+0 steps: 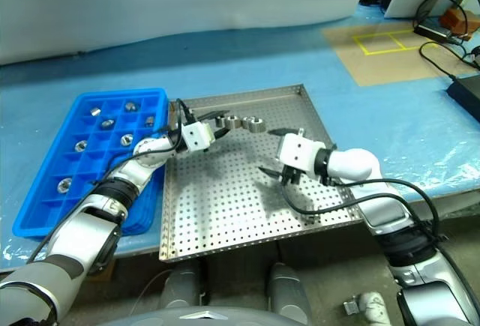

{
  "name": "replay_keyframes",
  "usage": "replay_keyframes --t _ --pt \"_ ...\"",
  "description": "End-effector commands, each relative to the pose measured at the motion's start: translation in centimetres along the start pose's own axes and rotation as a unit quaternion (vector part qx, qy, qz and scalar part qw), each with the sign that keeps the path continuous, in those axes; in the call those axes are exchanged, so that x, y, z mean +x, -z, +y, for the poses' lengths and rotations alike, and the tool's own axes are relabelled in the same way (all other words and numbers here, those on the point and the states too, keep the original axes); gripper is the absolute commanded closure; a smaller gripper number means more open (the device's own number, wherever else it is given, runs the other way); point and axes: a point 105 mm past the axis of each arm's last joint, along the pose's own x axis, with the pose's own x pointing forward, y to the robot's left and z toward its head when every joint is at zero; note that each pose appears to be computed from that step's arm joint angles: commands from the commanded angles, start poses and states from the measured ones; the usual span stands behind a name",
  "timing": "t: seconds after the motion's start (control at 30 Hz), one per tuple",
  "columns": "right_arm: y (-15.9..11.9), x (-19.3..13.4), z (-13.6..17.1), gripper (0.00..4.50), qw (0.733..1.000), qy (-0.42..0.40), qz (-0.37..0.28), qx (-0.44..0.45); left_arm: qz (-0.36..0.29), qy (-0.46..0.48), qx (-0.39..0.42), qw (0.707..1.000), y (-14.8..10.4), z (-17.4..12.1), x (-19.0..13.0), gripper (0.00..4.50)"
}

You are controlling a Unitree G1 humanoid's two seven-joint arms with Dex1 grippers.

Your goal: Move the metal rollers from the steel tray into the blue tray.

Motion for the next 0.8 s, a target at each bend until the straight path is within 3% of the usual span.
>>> replay_keyframes --t 0.03,0.27,0.53,0.67,0.8 --pt "-2.3 0.0 -2.1 0.05 0.998 0.049 -0.03 -0.041 -0.029 0.005 0.027 0.999 -1.3 0.3 0.2 3.12" --pt "-1.7 0.1 -1.5 0.05 0.998 0.036 -0.026 -0.034 -0.031 0.01 0.023 0.999 -1.4 -0.1 0.2 3.12" --pt "1.2 0.6 -0.5 0.05 1.0 0.017 -0.012 -0.019 -0.034 0.01 0.021 0.999 -1.5 0.0 0.3 3.12" --pt "2.5 0.4 1.4 1.29 1.0 -0.007 -0.006 -0.018 -0.032 0.01 0.021 0.999 -1.5 0.0 0.3 3.12" --pt "2.4 0.6 1.1 2.72 1.0 0.013 -0.012 -0.019 -0.034 0.012 0.021 0.999 -1.5 -0.1 0.2 3.12"
